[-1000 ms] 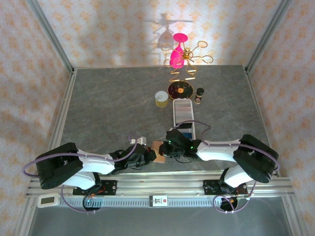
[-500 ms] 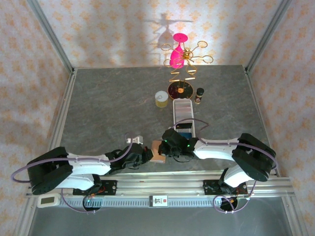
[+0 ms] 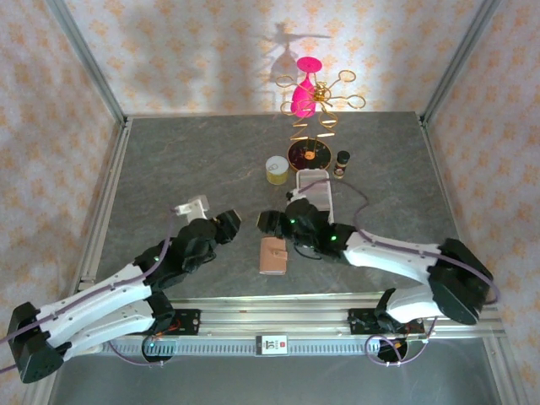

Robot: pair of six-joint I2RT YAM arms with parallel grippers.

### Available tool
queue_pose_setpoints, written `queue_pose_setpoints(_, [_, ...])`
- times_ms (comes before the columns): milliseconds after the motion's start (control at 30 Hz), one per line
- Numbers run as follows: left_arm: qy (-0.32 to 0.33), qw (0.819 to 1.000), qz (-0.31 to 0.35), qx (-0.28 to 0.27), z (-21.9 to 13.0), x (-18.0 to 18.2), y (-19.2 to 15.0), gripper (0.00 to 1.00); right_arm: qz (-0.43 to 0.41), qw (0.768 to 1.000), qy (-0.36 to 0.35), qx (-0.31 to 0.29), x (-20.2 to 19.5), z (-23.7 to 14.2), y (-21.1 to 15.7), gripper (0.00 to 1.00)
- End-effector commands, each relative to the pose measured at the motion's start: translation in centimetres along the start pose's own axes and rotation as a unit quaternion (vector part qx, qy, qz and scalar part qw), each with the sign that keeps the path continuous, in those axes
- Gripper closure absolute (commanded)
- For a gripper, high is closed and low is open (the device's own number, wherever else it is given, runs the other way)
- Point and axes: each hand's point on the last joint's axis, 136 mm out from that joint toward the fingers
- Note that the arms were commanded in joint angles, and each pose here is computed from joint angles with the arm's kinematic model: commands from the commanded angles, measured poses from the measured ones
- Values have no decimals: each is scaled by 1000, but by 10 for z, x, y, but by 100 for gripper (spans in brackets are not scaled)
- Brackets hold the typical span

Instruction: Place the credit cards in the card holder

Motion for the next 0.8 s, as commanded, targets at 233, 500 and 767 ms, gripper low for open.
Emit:
queue_pose_setpoints(233, [133, 977, 113, -126, -25, 23, 91, 1, -84, 923, -63, -371, -46, -147, 137, 22])
queue_pose_setpoints(500, [233, 935, 141, -226, -38, 63, 128, 1, -202, 852, -150, -460, -87, -178, 156, 2])
queue_pose_setpoints(767, [353, 898, 96, -244, -29, 163, 138, 1, -176, 848, -193, -461, -177, -169, 175, 0])
Point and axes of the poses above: each hand's point on the last joint's axis, 136 mm out from that joint toward the fingers, its own z axis out along the fingers, its own x axis along the line the jaws close on, y = z × x, and after that the axes turned 9 degrees about z, right-handed
